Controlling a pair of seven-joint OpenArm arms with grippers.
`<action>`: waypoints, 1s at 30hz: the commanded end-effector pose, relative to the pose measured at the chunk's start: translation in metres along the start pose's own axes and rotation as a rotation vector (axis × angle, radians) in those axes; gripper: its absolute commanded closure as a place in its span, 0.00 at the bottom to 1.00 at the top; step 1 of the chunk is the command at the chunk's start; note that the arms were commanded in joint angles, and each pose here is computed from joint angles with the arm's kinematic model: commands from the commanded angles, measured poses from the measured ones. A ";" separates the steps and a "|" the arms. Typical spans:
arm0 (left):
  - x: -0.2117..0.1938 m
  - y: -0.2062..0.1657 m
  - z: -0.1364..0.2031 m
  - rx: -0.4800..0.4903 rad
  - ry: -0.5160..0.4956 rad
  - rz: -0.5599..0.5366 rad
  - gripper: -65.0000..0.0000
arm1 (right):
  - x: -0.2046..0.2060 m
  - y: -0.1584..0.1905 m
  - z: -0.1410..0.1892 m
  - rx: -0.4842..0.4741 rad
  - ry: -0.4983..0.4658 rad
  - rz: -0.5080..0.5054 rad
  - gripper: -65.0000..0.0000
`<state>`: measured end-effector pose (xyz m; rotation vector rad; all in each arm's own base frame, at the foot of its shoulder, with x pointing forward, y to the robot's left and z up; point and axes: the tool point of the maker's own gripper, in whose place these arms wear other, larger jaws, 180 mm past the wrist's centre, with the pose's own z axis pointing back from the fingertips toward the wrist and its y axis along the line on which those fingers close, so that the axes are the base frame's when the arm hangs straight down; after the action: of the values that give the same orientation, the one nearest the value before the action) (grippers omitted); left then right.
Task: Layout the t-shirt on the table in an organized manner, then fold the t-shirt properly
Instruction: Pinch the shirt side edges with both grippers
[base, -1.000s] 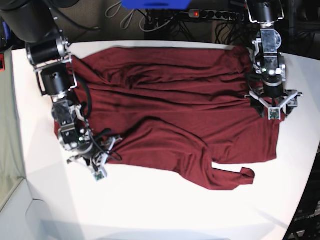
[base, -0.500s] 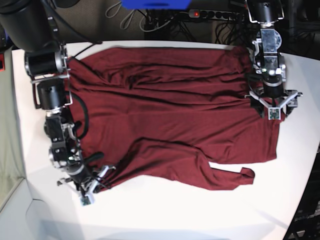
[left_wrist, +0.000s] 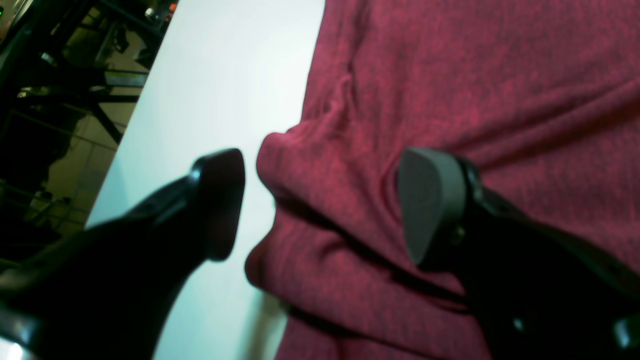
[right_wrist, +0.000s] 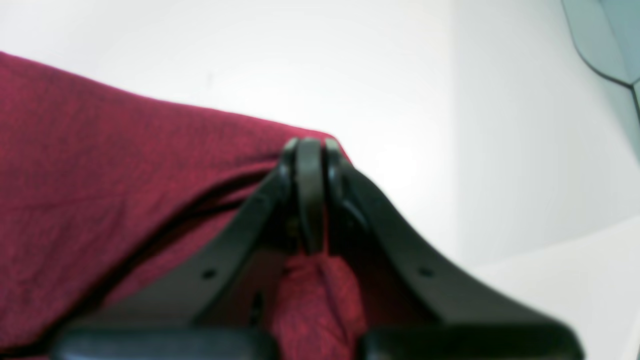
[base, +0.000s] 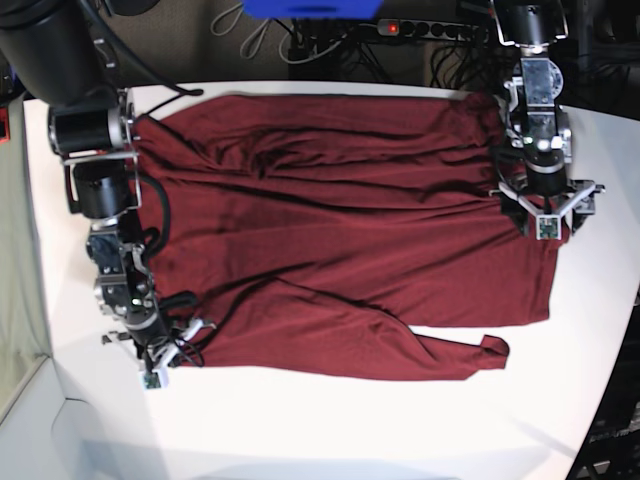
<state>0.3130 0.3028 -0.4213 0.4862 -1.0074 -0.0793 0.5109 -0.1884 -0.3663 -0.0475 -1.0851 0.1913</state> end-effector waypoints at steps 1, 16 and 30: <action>-0.011 -0.003 0.001 -0.015 0.053 -0.017 0.28 | 0.040 -0.011 -0.001 -0.025 -0.105 -0.005 1.00; -0.010 -0.003 0.001 -0.016 0.051 -0.017 0.28 | 0.062 -0.028 0.000 -0.069 -0.167 -0.112 0.96; 0.028 0.002 -0.015 0.005 -0.023 0.013 0.28 | 0.054 -0.030 0.001 -0.073 -0.143 -0.108 0.90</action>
<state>0.3316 0.3008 -0.4144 0.4786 -1.0103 -0.0588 0.5237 -0.2025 -0.3450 -0.0251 -1.1545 0.0667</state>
